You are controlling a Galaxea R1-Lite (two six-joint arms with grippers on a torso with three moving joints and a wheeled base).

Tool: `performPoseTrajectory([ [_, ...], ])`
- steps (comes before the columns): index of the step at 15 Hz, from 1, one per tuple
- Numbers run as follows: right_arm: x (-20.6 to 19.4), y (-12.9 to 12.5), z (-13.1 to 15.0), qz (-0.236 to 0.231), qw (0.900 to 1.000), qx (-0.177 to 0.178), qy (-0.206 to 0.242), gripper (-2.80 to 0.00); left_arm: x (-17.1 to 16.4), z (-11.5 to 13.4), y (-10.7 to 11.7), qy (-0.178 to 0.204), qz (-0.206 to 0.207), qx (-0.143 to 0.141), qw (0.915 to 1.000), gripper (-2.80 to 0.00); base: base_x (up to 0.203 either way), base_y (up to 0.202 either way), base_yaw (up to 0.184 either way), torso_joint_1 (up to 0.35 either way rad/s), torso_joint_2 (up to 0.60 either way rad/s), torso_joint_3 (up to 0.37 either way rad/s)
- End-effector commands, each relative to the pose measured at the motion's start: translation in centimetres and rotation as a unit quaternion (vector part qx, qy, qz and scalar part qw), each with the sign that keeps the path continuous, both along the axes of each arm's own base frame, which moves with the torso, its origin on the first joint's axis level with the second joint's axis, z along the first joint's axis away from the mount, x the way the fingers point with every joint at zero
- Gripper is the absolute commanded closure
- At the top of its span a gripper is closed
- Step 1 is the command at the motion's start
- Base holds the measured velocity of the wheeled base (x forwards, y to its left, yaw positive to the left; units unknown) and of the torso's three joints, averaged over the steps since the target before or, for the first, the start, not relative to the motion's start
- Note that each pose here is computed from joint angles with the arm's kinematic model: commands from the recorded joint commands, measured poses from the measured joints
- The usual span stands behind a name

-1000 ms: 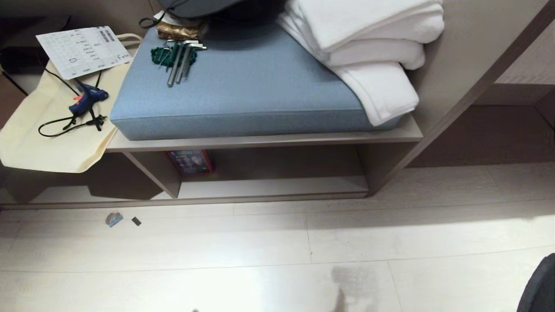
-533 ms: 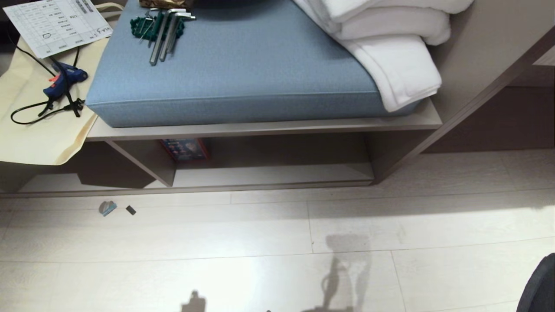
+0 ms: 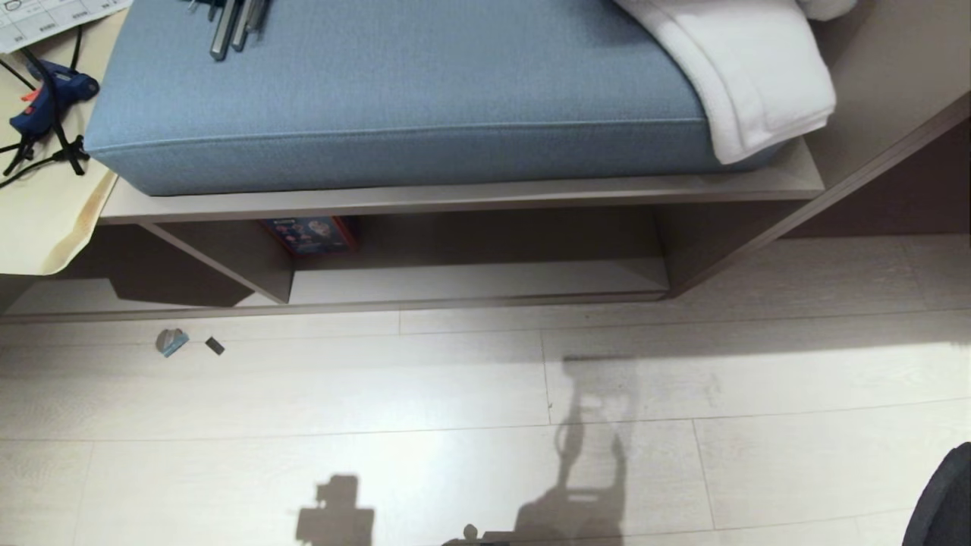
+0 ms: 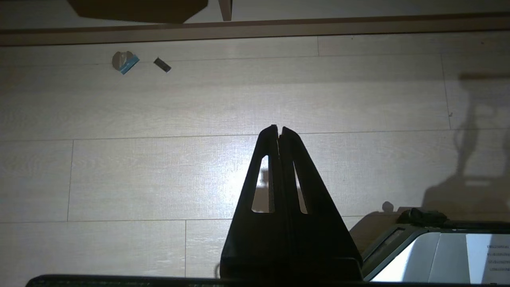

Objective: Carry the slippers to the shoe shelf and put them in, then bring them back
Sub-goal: Place the slippers into the shoe cabinet

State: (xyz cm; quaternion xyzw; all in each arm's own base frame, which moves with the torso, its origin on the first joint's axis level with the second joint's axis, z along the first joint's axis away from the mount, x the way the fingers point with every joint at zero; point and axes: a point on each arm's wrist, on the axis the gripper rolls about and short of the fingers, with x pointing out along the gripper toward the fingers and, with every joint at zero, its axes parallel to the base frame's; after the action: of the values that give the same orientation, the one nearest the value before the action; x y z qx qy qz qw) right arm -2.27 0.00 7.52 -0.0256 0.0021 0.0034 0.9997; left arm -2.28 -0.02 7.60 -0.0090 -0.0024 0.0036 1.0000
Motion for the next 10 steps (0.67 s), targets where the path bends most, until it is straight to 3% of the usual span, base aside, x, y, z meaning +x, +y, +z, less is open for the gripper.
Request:
performPoseTrajectory([
  [1,0.01,0.00,0.00,0.001,1.000,0.000,0.001,0.00,0.00,0.01,0.00,0.000,0.000,0.000,1.0000,0.00,0.000,0.000,0.000,0.002,0.00,-0.198],
  [10,0.01,-0.01,0.00,0.002,1.000,-0.002,0.001,0.00,0.00,0.00,0.00,0.000,0.000,0.000,1.0000,0.00,0.000,0.000,0.000,0.004,0.00,-0.196],
])
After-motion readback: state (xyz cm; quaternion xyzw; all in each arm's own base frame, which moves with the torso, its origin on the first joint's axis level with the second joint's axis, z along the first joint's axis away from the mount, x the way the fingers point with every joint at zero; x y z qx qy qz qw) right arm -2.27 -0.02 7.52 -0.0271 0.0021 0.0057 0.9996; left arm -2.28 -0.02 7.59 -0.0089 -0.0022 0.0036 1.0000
